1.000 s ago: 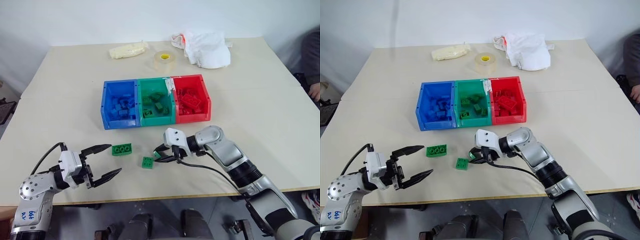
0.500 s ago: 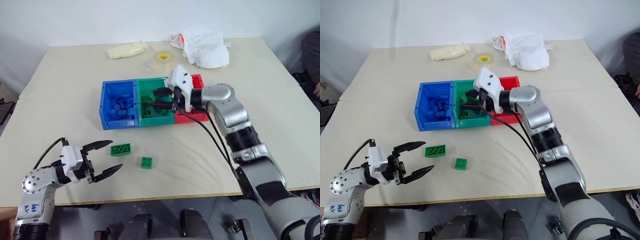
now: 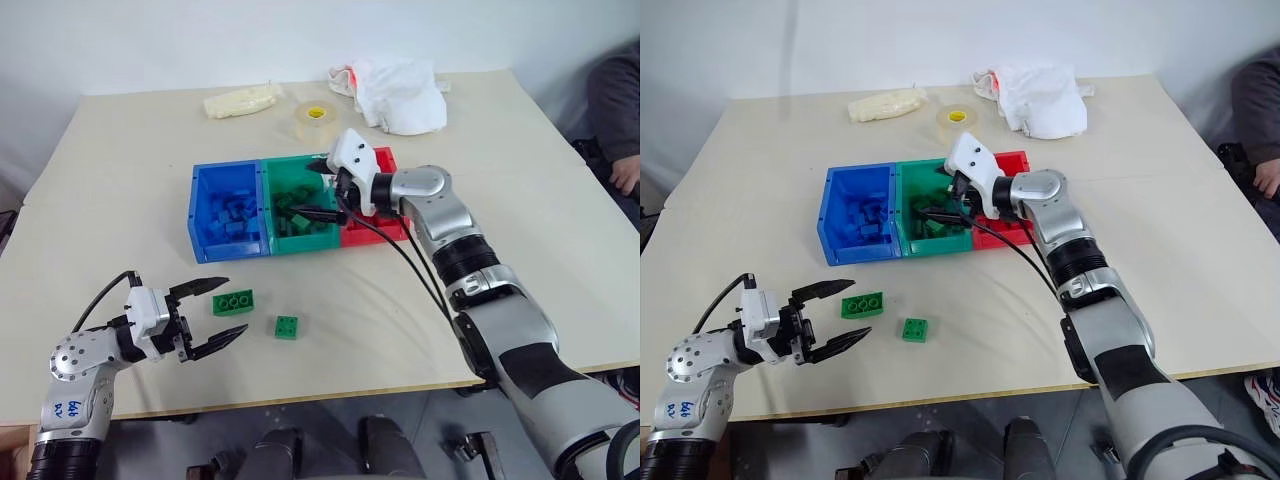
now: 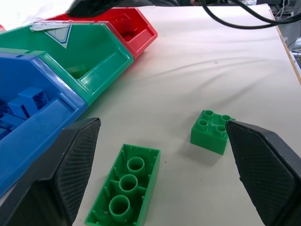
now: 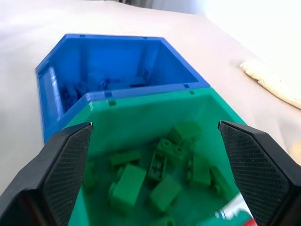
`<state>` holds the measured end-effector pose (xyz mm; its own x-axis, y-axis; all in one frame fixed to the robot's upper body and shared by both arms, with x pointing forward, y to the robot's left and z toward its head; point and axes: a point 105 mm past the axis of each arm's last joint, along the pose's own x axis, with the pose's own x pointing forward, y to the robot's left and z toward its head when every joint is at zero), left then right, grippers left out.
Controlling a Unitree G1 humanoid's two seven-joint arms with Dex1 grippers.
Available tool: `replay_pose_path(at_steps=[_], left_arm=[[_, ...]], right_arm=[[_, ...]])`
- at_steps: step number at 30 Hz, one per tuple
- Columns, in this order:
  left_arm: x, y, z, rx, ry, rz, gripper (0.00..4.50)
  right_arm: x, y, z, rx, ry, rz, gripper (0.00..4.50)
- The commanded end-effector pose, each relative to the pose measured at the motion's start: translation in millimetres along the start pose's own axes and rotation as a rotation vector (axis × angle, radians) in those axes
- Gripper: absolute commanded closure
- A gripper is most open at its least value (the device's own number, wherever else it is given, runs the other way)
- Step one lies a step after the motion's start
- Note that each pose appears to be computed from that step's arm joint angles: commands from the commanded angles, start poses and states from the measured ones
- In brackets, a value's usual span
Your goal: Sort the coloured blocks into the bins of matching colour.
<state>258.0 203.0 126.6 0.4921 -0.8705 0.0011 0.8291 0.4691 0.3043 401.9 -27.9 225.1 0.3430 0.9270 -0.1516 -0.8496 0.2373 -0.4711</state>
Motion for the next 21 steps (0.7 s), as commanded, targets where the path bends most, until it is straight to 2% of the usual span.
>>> replay_pose_path(at_steps=[1,7,11,16,18,21], left_arm=[[-0.2,5.6,6.1,0.027,-0.016,0.000,0.00],[2.6,9.6,5.1,0.027,-0.017,-0.015,0.00],[2.9,13.1,4.6,0.028,-0.015,-0.020,0.00],[0.7,15.6,3.3,0.026,-0.005,-0.032,0.00],[0.7,17.0,3.5,0.027,-0.005,-0.035,0.00],[3.8,18.9,4.4,0.030,-0.009,-0.045,0.00]], right_arm=[[-20.7,10.3,11.1,-0.049,-0.055,0.059,0.03],[-77.9,45.1,-12.5,-0.002,-0.005,0.129,0.03],[-132.9,67.9,-35.0,0.076,0.135,0.138,0.03],[-184.2,72.6,-52.6,0.135,0.288,0.049,0.03],[-190.0,72.2,-52.2,0.132,0.302,0.033,0.03],[-181.7,70.8,-47.5,0.124,0.278,0.028,0.03]])
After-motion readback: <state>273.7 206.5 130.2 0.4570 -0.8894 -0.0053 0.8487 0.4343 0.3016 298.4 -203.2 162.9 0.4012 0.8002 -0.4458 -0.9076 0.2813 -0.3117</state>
